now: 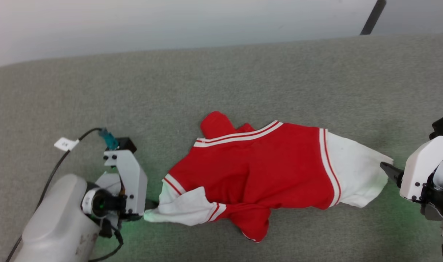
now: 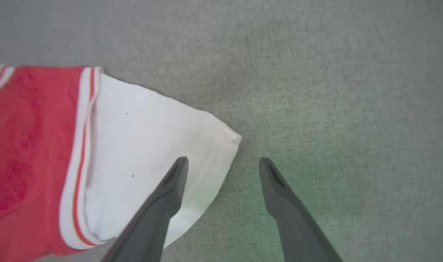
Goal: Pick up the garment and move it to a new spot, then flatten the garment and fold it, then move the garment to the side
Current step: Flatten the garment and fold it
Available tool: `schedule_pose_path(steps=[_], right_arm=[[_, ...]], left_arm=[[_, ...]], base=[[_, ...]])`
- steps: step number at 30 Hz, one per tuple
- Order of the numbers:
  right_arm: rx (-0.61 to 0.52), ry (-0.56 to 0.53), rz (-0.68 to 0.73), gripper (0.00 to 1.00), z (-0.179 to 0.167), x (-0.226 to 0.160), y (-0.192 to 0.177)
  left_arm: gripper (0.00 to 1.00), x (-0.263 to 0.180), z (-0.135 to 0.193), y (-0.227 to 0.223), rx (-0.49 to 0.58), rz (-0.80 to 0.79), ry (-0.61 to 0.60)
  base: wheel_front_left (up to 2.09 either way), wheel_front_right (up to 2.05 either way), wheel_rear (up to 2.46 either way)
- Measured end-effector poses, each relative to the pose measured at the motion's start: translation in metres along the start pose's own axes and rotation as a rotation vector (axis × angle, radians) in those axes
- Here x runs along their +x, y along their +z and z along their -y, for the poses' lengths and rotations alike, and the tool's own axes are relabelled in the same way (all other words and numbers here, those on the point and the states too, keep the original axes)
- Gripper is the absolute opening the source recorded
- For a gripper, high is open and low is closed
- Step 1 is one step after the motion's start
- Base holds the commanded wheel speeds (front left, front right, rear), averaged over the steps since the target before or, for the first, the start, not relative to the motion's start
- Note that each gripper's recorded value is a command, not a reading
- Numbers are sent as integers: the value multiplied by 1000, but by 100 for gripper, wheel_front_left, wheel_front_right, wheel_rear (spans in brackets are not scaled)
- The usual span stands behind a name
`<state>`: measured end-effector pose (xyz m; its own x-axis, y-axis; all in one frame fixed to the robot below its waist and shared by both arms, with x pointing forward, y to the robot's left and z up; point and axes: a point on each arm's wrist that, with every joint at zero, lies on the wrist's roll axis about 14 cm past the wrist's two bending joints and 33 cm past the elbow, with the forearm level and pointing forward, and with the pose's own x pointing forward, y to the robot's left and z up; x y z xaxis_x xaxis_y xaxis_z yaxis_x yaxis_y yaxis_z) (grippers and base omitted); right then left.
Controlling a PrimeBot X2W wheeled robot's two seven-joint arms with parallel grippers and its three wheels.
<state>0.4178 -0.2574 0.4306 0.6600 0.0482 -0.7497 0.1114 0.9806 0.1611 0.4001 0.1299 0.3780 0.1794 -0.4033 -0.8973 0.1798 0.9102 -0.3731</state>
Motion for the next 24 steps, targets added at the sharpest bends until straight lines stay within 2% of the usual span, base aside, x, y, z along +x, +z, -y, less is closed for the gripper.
schedule_pose_path(steps=[4, 10, 11, 12, 13, 17, 24], right_arm=[[25, -6, -97, 100, 0, 19, -16], [65, -8, -171, 100, -2, 42, -22], [64, -12, -188, 68, -1, 45, -23], [63, -15, -206, 11, -1, 47, -24], [67, -15, -220, 0, -2, 49, -25], [40, -44, -253, 0, 2, 49, -22], [45, -16, -231, 0, -10, 39, -5]], left_arm=[[0, 2, 0, 7, -5, 14, -11], [0, 4, -5, 13, -21, 17, -15], [0, 5, -6, 14, -25, 19, -15], [0, 5, -7, 14, -29, 19, -16], [0, 5, -8, 13, -32, 18, -15], [0, 4, -8, 16, -34, 29, -13], [0, -10, -4, 24, -24, 60, -3]], base=[[0, 0, 0], [0, 0, 0], [0, 0, 0], [0, 0, 0], [0, 0, 0], [0, 0, 0], [0, 0, 0]])
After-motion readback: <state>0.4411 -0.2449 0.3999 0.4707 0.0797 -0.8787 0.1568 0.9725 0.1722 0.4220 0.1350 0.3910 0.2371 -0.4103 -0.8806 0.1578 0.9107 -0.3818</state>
